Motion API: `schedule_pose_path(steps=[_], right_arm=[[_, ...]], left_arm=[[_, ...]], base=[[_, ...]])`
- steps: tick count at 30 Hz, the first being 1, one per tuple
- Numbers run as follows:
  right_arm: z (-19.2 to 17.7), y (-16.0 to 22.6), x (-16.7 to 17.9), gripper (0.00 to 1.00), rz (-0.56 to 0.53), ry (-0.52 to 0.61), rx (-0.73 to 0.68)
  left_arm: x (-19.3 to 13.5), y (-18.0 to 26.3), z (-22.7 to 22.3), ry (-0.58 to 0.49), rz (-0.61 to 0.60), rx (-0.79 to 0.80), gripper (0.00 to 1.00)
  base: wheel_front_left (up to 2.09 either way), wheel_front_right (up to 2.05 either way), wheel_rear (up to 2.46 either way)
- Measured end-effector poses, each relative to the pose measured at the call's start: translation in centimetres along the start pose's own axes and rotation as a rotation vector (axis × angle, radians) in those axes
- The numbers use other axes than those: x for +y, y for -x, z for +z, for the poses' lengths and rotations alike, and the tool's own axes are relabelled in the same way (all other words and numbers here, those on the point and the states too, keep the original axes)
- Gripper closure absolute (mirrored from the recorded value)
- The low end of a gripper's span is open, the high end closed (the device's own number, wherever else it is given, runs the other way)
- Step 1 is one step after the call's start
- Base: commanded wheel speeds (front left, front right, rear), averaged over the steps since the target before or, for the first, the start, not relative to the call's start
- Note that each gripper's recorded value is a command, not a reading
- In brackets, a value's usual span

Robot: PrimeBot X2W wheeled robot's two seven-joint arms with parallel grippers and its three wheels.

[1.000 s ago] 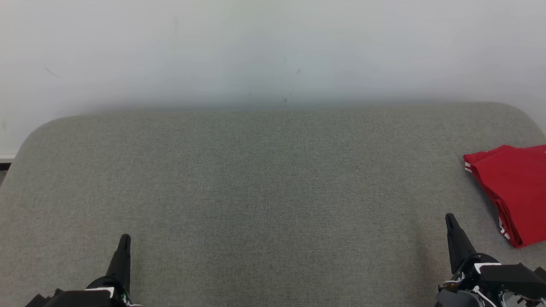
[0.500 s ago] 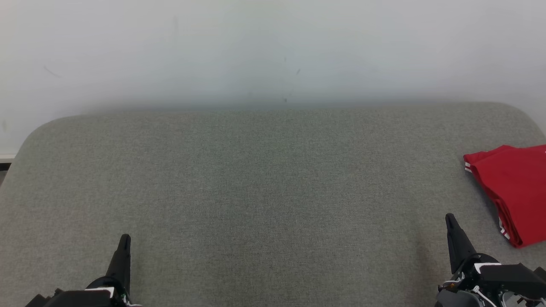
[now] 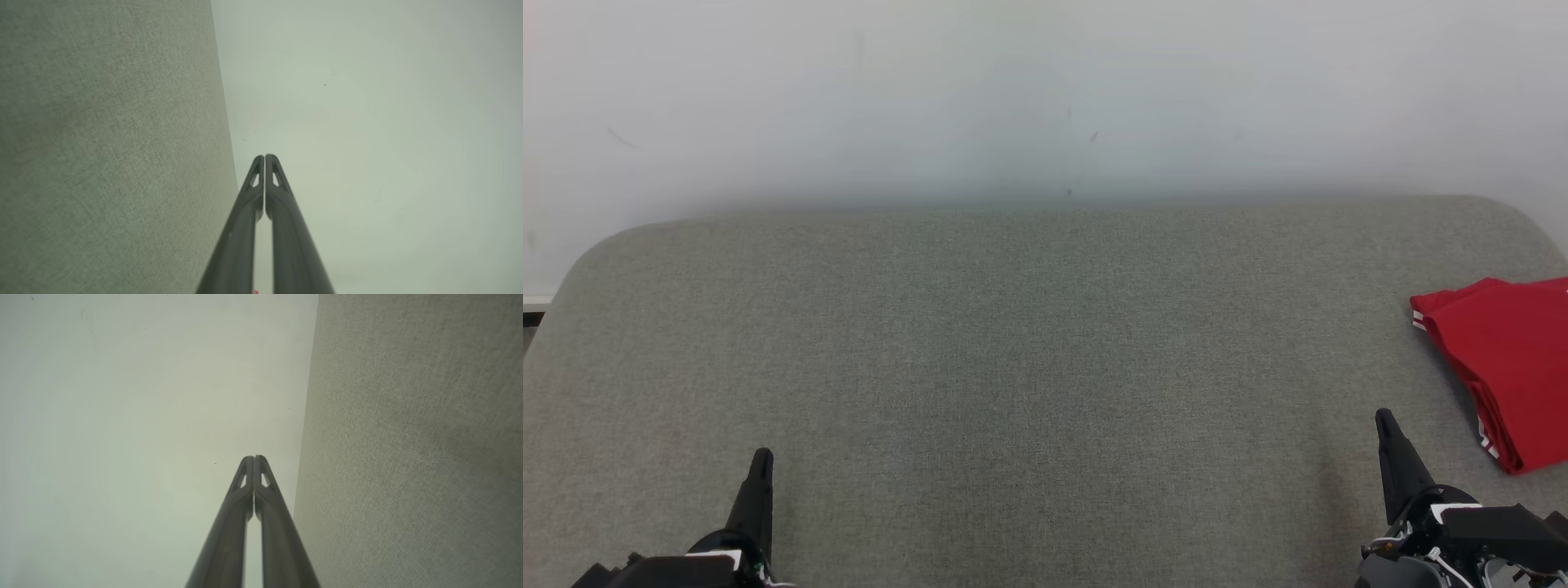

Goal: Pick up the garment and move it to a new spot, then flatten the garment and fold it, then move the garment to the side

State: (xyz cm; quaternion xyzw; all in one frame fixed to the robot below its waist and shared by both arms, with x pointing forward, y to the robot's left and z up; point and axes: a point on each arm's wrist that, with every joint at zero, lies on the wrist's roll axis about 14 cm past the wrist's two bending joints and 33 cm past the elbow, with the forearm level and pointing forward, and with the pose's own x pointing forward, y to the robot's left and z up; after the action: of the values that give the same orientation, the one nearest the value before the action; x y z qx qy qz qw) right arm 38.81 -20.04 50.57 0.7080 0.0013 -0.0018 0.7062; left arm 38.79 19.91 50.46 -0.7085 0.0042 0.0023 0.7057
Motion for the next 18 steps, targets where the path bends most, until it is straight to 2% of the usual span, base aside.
schedule_pose_path(steps=[18], right_arm=[[-0.01,0.00,-0.01,1.00,0.000,0.000,0.000]], left_arm=[[0.00,0.00,0.00,0.000,0.000,0.000,1.00]], base=[[0.00,0.00,0.00]])
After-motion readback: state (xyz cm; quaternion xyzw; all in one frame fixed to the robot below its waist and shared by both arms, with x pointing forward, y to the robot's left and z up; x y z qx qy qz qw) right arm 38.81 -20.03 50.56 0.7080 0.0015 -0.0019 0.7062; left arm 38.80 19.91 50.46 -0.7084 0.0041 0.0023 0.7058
